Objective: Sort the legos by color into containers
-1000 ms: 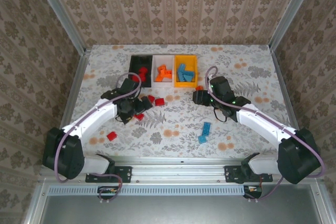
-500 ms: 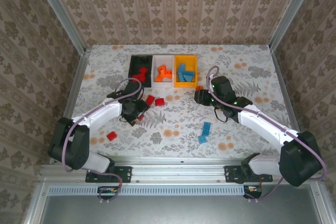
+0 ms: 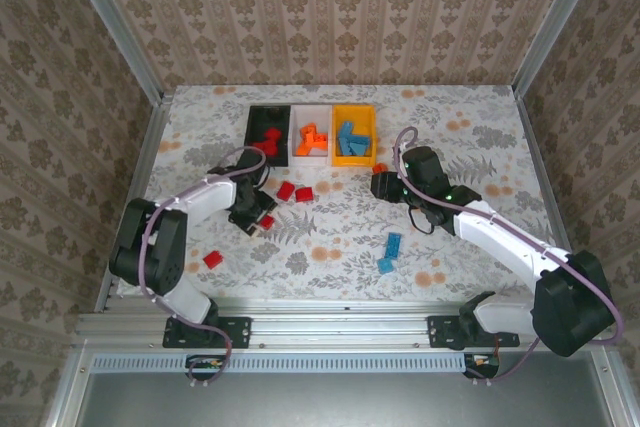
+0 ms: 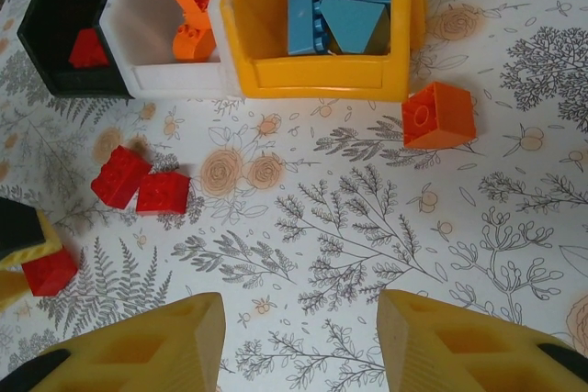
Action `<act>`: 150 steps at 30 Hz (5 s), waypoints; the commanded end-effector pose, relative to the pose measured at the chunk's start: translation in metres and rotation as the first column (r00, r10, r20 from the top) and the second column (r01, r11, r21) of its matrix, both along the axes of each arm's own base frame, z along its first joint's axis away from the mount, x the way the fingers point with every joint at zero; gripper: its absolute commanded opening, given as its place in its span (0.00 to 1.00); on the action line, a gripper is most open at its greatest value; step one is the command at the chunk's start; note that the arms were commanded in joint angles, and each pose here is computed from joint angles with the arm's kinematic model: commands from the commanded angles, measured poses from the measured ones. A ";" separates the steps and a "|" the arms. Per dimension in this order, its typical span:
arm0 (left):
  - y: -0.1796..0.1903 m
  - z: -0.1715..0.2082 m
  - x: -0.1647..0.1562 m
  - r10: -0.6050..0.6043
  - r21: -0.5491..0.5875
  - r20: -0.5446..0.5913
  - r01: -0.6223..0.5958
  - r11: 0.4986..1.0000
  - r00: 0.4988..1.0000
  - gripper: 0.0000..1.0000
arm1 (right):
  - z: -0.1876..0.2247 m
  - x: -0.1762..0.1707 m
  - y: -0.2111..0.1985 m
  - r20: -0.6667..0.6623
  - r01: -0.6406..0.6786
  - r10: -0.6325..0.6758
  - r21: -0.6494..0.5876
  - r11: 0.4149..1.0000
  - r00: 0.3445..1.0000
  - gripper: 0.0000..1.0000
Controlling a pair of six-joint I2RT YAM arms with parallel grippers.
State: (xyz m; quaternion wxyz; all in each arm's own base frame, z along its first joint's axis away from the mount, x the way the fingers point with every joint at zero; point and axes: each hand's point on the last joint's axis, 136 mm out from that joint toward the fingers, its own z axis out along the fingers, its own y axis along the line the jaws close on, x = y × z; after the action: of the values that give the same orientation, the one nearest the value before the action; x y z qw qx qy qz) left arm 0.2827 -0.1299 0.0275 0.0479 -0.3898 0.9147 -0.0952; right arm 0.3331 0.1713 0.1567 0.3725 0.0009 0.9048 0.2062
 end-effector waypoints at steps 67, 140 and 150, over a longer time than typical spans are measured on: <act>-0.051 0.039 0.053 -0.864 0.513 0.050 0.730 0.452 0.501 0.74 | 0.000 0.001 -0.003 0.013 0.015 -0.016 0.017 1.000 1.000 0.53; -0.114 0.028 0.055 -0.797 0.258 0.129 0.756 0.602 0.591 1.00 | -0.030 0.029 -0.018 -0.052 0.071 -0.082 -0.187 0.980 0.995 0.70; -0.109 -0.005 0.068 -0.852 0.348 0.059 0.789 0.507 0.521 0.87 | -0.063 0.057 -0.018 -0.127 0.103 -0.128 -0.190 0.976 0.984 0.71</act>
State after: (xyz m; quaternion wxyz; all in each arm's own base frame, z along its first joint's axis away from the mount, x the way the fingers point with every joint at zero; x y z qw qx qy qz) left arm 0.3400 -0.2416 0.0283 0.1393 0.1074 0.9838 -0.0340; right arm 0.3810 0.1551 0.0899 0.3134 0.0250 0.9436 0.1040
